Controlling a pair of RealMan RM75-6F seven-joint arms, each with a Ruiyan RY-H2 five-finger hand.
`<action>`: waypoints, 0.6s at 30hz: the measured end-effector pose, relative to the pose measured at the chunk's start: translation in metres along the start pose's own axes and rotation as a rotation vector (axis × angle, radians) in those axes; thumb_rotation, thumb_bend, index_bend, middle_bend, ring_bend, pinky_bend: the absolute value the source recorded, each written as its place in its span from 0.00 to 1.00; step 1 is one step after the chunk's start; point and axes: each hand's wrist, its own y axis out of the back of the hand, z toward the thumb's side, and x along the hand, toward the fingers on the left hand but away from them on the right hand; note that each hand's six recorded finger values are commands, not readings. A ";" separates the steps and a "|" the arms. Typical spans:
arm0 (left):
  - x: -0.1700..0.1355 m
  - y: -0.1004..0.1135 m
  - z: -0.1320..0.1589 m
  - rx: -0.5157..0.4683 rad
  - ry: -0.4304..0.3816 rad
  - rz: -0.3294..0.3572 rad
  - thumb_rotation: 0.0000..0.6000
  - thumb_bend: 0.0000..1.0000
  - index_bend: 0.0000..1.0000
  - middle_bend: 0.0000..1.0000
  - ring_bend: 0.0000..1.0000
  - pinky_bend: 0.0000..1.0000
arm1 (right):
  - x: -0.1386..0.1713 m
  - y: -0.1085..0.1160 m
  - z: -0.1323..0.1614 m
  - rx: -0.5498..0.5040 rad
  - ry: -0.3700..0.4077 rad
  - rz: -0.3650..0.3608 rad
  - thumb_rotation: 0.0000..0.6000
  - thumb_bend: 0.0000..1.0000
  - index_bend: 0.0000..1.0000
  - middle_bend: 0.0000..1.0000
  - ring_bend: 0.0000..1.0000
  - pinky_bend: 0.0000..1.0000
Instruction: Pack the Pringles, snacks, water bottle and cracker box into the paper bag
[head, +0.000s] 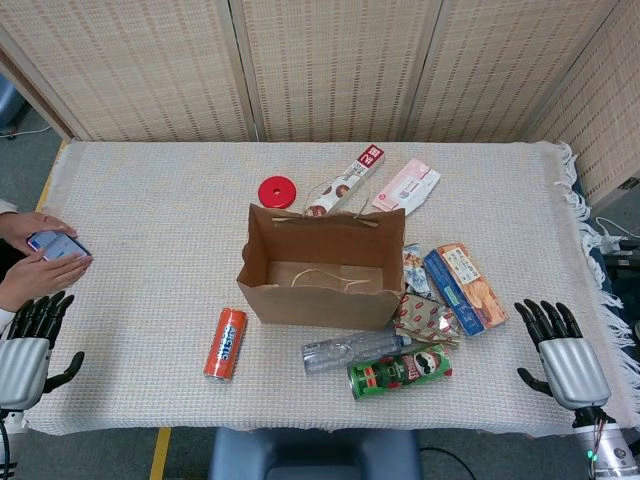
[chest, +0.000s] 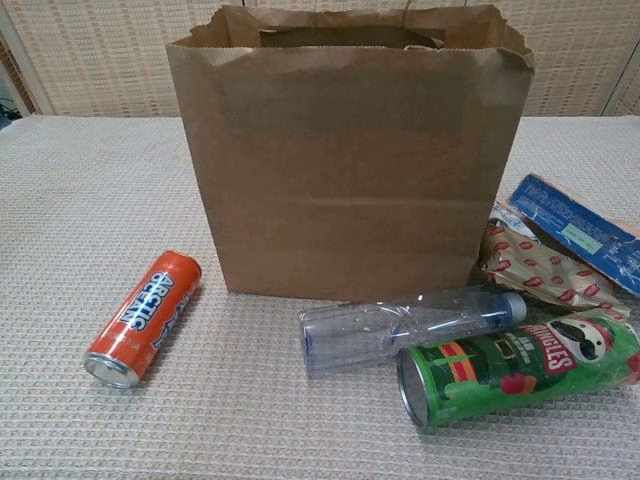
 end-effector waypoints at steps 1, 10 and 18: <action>0.000 0.000 0.000 0.000 0.000 0.000 1.00 0.34 0.00 0.00 0.00 0.00 | 0.000 0.000 0.000 0.000 0.000 0.000 1.00 0.10 0.00 0.03 0.00 0.00; 0.000 0.000 0.000 -0.005 -0.001 0.000 1.00 0.34 0.00 0.00 0.00 0.00 | 0.000 0.000 0.002 -0.011 0.011 0.003 1.00 0.10 0.00 0.03 0.00 0.00; 0.002 0.000 0.000 -0.003 0.003 -0.005 1.00 0.34 0.00 0.00 0.00 0.00 | 0.002 -0.001 0.028 -0.101 0.119 0.037 1.00 0.10 0.02 0.10 0.08 0.16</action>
